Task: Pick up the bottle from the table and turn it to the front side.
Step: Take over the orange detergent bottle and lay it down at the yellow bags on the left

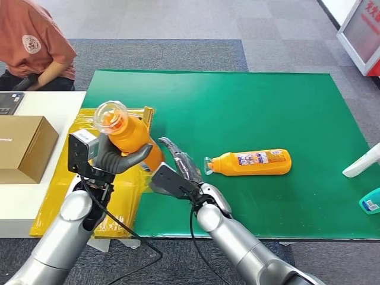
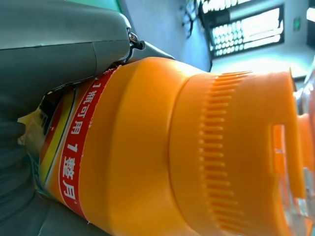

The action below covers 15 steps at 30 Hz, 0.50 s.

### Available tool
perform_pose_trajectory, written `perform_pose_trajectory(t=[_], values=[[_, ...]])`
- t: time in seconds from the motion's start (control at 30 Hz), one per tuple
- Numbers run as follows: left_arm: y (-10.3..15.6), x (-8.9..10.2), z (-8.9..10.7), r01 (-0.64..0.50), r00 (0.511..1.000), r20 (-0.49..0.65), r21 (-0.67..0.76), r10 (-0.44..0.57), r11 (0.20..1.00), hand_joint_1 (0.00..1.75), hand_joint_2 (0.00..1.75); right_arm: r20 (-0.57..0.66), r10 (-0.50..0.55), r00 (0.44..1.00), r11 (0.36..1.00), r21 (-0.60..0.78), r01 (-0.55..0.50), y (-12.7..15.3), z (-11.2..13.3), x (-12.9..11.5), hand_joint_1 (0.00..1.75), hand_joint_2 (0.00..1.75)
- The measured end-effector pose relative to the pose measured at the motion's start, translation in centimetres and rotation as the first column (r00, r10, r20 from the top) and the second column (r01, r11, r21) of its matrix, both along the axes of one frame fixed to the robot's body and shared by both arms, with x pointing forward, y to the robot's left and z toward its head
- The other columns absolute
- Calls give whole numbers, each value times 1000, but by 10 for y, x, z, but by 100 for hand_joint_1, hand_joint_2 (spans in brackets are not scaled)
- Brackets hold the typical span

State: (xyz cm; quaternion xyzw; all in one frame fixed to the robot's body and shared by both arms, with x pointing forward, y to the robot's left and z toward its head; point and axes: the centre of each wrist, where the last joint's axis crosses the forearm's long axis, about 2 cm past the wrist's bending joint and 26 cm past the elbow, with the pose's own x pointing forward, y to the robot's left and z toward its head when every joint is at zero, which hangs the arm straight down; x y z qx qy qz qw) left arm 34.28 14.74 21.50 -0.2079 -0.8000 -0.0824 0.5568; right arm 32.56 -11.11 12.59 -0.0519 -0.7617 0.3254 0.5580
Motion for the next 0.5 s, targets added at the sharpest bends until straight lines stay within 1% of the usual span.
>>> perform_pose_trajectory(t=[0.2,0.27,0.3,0.33,0.37,0.4,0.47,0.5], values=[[13,3,2,-94,994,53,31,92,995,175,175,3,-25,1000,1000,-1,25,-5,-1,1,0,175],[19,4,4,-176,980,109,72,168,982,175,175,3,-43,999,999,2,43,-8,-2,2,0,175],[22,5,4,-235,964,153,105,218,966,175,175,3,-54,999,999,3,54,-10,-2,3,0,175],[27,6,5,-305,939,211,148,272,941,175,175,1,-65,998,998,4,65,-12,-2,4,0,175],[31,6,6,-383,904,283,196,322,903,175,175,0,-77,997,997,4,77,-15,-2,5,0,175],[36,7,6,-463,858,365,246,361,852,175,175,-2,-88,996,996,4,88,-17,-3,6,0,175],[43,7,8,-586,769,507,316,389,746,175,175,-5,-107,994,994,4,107,-22,-3,7,0,175],[45,7,8,-622,739,549,334,390,709,175,175,-6,-115,993,993,5,115,-24,-3,8,0,175]])
